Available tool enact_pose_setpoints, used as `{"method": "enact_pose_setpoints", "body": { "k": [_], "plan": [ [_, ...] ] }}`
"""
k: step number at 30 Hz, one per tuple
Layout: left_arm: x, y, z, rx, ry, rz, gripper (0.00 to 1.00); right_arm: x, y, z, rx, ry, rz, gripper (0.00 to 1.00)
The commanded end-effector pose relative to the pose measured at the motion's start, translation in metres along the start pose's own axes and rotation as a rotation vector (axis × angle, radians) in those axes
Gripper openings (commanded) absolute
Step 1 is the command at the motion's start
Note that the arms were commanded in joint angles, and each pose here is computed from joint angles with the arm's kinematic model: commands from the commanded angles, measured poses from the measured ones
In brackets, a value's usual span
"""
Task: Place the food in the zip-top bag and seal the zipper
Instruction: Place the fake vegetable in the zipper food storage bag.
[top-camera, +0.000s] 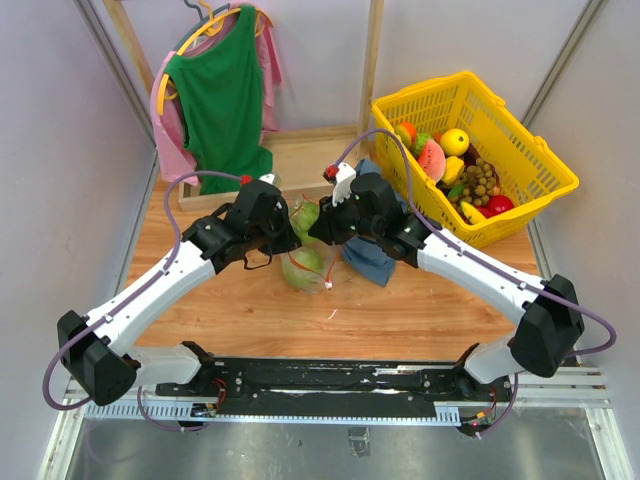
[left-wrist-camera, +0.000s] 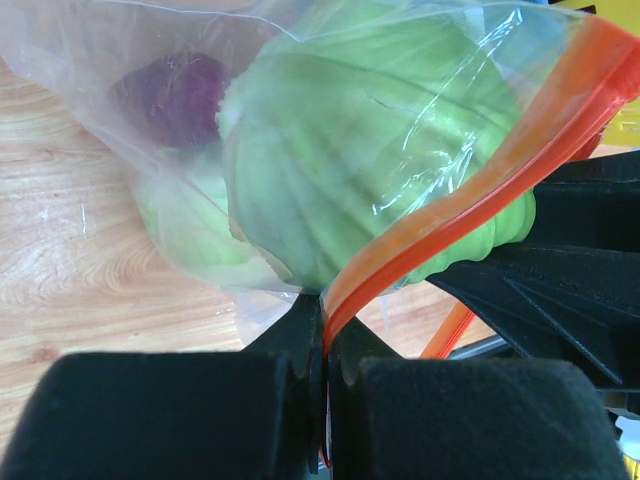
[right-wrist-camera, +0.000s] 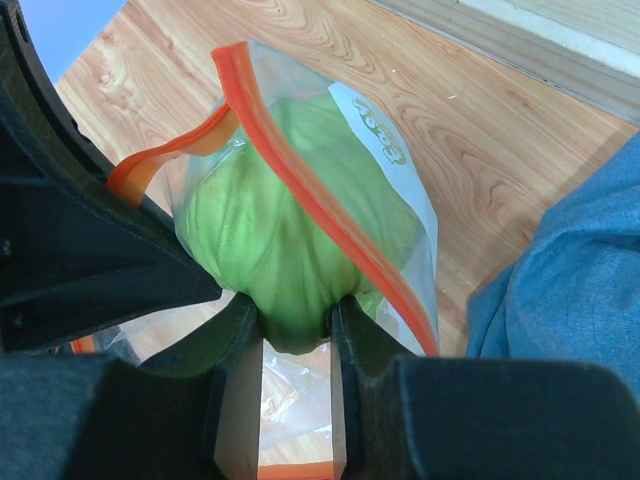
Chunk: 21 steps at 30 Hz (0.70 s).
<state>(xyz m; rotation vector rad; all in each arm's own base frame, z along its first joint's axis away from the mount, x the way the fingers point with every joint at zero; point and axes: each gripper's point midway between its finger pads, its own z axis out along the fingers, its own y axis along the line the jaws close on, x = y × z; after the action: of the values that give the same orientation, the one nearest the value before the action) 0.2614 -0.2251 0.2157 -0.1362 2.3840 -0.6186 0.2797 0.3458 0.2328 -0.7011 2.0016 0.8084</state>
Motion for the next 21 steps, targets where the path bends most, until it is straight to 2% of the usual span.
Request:
{"method": "enact_pose_setpoints", "body": {
  "k": [1, 4, 5, 6, 8, 13, 21],
  "plan": [
    [-0.009, -0.008, 0.0, 0.036, -0.04, -0.025, 0.0, -0.018, 0.009, -0.001, -0.012, -0.058, -0.003, 0.22],
    [-0.007, -0.015, -0.001, 0.081, -0.03, -0.031, 0.0, -0.018, 0.002, 0.017, 0.005, -0.098, -0.007, 0.22],
    [-0.006, -0.016, -0.001, 0.087, -0.026, -0.035, 0.0, -0.021, -0.005, 0.022, 0.013, -0.121, -0.119, 0.79],
    [-0.005, -0.017, -0.001, 0.091, -0.022, -0.036, 0.0, -0.021, -0.003, 0.027, 0.007, -0.139, -0.071, 0.95],
    [-0.002, -0.016, 0.002, 0.091, -0.01, -0.038, 0.0, -0.021, -0.001, 0.036, -0.008, -0.155, -0.04, 1.0],
    [0.0, -0.018, 0.003, 0.102, -0.002, -0.043, 0.0, -0.019, 0.002, 0.046, -0.035, -0.152, -0.017, 0.98],
    [-0.004, -0.011, 0.001, 0.068, -0.035, -0.059, 0.0, -0.027, -0.006, 0.001, 0.051, -0.123, -0.106, 0.99]
  ]
}}
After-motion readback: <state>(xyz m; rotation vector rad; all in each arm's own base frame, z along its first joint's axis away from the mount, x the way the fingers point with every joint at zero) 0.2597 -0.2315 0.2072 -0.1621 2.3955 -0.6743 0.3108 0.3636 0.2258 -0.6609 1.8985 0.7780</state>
